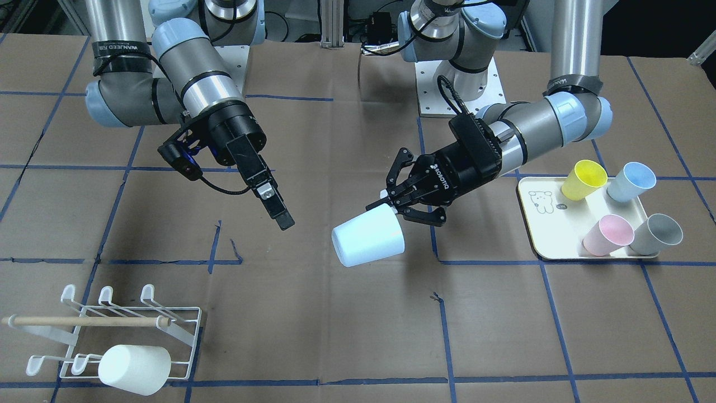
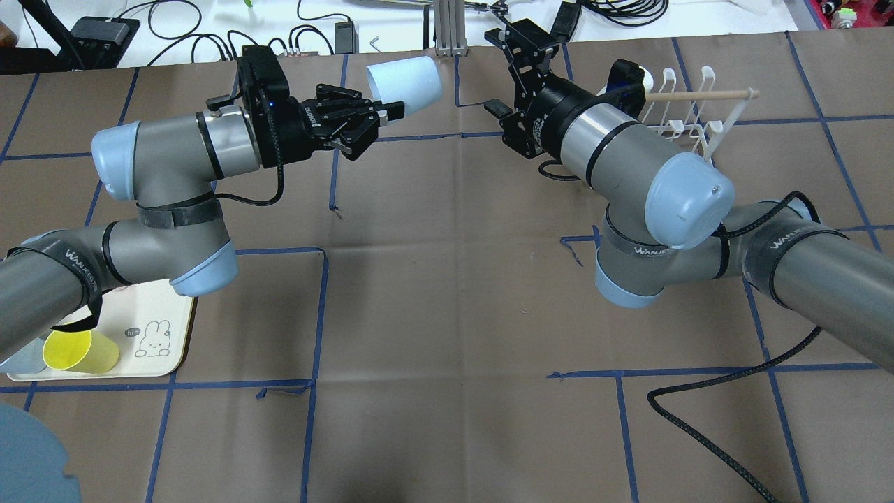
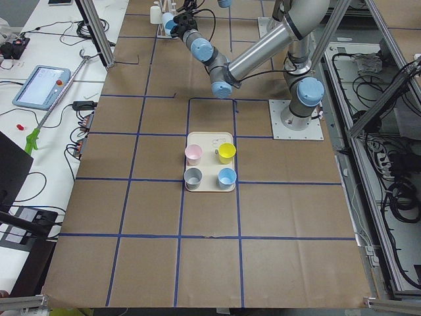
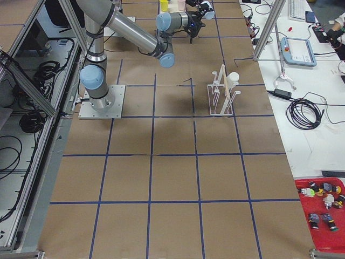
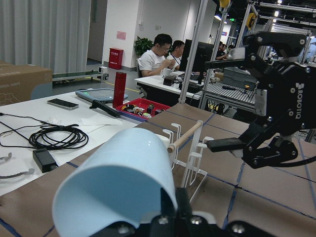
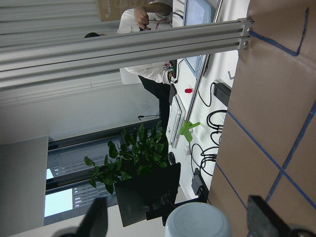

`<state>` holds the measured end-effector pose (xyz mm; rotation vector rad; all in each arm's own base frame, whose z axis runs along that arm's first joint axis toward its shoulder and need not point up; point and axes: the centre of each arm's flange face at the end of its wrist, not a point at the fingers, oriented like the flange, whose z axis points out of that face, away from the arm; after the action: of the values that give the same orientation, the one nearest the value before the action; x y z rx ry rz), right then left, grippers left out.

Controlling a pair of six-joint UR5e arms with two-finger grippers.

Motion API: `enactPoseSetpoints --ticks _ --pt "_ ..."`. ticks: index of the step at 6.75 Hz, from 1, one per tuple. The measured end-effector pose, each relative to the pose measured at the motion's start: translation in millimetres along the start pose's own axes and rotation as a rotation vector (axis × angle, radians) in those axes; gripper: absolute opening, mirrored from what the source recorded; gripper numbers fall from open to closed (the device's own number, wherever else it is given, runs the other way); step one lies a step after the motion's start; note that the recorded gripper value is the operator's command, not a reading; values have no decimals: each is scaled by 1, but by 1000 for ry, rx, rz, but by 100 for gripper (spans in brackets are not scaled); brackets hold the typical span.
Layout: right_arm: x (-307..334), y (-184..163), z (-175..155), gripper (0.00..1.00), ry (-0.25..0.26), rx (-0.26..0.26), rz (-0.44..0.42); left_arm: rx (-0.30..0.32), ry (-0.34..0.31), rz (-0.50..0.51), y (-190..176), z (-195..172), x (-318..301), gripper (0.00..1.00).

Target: Transfer IKEA cup to right arm and place on rack

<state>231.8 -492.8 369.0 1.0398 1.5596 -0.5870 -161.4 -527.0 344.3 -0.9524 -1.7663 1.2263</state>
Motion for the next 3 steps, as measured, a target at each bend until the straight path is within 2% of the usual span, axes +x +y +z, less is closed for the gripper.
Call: enactPoseSetpoints --ticks 3 --pt "6 -3 6 100 51 13 -39 -3 0 5 0 5 3 0"
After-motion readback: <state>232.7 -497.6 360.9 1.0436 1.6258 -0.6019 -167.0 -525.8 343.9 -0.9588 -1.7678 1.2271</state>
